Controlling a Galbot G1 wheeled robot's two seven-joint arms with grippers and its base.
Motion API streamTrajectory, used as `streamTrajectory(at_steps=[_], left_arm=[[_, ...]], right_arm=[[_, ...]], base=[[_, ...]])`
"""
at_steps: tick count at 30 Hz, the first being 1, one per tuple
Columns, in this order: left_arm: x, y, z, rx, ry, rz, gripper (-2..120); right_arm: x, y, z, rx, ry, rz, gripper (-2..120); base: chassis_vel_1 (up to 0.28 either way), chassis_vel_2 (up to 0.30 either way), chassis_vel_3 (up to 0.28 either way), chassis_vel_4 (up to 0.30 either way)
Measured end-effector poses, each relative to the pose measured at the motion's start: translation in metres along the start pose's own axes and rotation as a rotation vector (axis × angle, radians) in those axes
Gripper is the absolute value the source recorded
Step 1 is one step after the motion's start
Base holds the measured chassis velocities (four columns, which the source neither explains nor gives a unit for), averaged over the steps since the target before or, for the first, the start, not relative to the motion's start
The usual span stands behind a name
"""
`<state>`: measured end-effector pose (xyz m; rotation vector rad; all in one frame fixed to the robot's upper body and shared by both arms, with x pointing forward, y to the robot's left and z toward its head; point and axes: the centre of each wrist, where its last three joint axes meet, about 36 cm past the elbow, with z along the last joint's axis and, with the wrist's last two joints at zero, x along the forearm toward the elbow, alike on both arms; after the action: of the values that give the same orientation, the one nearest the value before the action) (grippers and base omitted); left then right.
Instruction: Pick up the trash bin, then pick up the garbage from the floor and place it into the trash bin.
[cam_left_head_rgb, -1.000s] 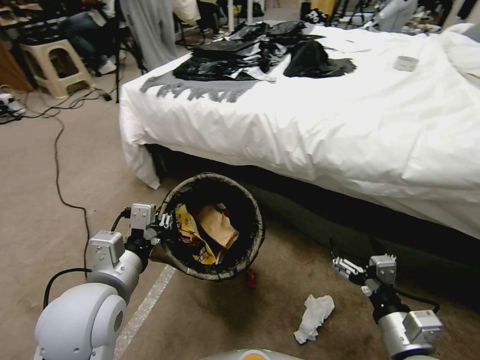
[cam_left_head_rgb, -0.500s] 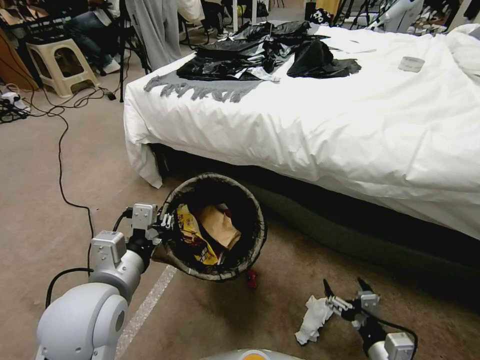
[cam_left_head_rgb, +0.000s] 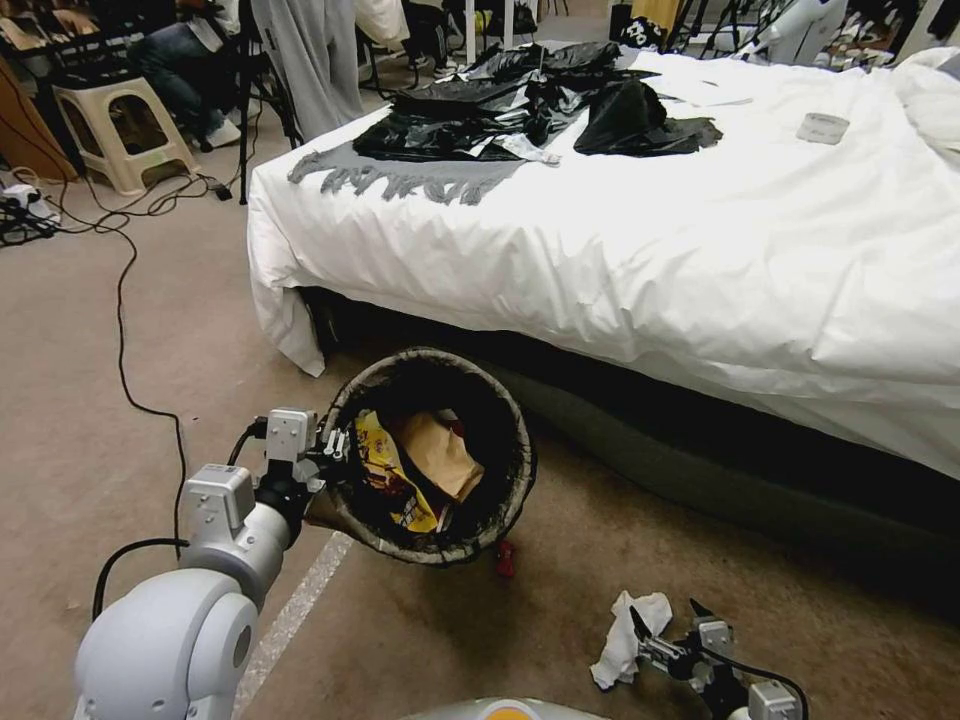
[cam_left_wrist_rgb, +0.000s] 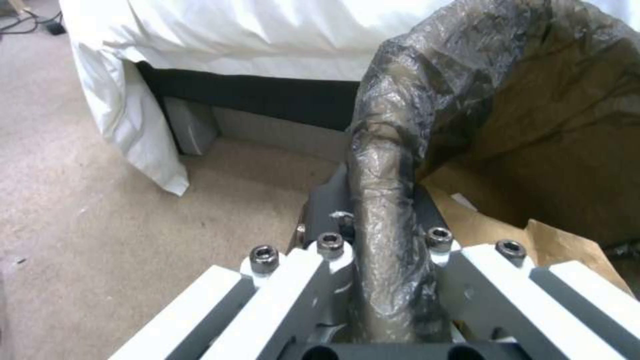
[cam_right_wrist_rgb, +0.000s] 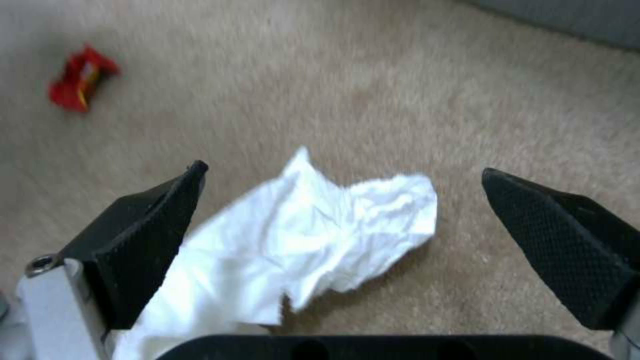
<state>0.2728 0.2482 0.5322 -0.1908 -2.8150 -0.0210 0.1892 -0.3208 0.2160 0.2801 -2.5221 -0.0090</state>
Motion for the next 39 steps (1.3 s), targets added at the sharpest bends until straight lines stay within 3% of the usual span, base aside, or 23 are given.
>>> streamTrajectory(at_steps=[16,37,39], left_arm=[[-0.002,-0.001,0.000,-0.005,-0.001,0.002,3],[-0.005,0.000,0.002,-0.009,0.008,0.007,3],[-0.006,0.001,0.002,-0.008,0.008,0.008,3]], right_arm=[[-0.040,-0.030,0.007,0.075,0.074,-0.012,100],[-0.063,-0.026,0.009,0.102,0.113,-0.035,100],[-0.063,-0.025,0.010,0.105,0.118,-0.037,93]], base=[[0.000,0.000,0.000,0.000],[0.000,0.000,0.000,0.000],[0.000,0.000,0.000,0.000]])
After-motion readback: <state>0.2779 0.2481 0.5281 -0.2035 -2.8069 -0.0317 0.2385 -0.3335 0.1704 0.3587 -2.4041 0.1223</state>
